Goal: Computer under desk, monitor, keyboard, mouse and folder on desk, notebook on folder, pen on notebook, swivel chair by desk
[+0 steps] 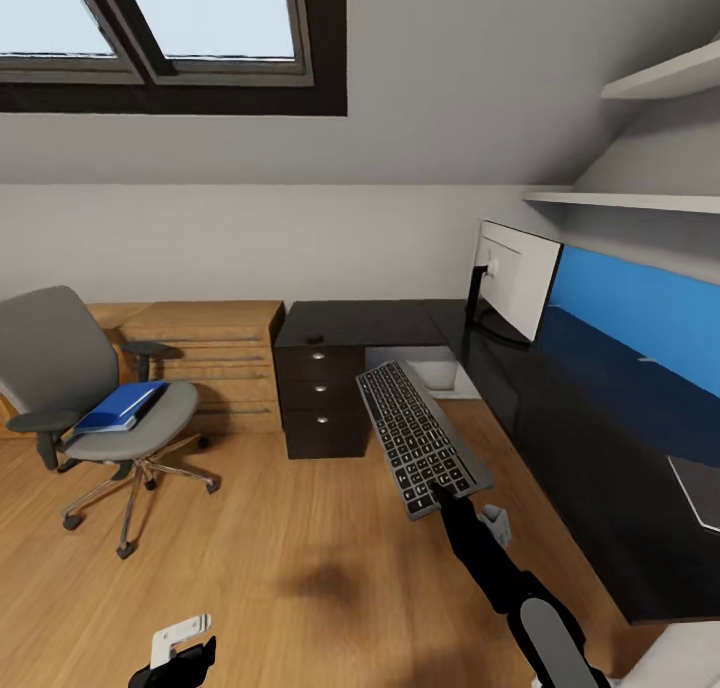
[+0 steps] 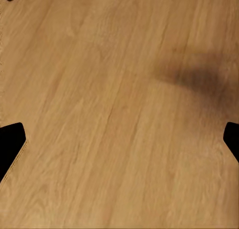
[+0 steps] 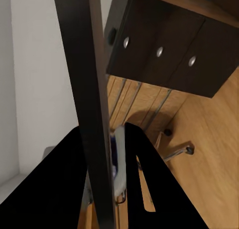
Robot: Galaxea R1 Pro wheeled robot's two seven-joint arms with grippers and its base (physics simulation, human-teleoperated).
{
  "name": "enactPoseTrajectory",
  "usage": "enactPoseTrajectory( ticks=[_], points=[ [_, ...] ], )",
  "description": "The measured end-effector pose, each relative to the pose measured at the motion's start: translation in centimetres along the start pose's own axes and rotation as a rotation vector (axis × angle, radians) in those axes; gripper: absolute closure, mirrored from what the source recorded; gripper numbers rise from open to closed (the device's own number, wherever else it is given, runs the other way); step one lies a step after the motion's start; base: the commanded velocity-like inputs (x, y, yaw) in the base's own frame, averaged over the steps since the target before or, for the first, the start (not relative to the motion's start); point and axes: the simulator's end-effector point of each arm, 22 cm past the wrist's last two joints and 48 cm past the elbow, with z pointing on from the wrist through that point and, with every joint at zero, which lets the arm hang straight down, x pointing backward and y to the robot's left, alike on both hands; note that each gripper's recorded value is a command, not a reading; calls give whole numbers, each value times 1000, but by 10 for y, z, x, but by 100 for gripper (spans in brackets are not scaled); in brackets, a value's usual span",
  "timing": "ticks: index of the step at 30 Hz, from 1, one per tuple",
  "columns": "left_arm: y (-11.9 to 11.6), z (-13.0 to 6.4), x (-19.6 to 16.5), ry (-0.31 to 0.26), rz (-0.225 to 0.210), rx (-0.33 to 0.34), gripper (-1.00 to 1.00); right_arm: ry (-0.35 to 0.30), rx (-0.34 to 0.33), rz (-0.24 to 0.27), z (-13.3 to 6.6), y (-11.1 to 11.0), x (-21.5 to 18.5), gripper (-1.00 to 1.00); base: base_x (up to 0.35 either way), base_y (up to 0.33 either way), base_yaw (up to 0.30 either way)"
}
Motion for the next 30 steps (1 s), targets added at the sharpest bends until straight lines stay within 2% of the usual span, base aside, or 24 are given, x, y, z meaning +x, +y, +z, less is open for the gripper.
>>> enactPoseTrajectory(
  ticks=[17, 30],
  points=[
    [-2, -19, -11, 17, 6, 0, -100, 0, -1, 0, -3, 27, -8, 100, 296, 158, 0],
    [-3, -35, -26, 17, 5, -1, -100, -1, -2, -1, -6, 47, -15, 100, 320, 19, 0]
  ],
)
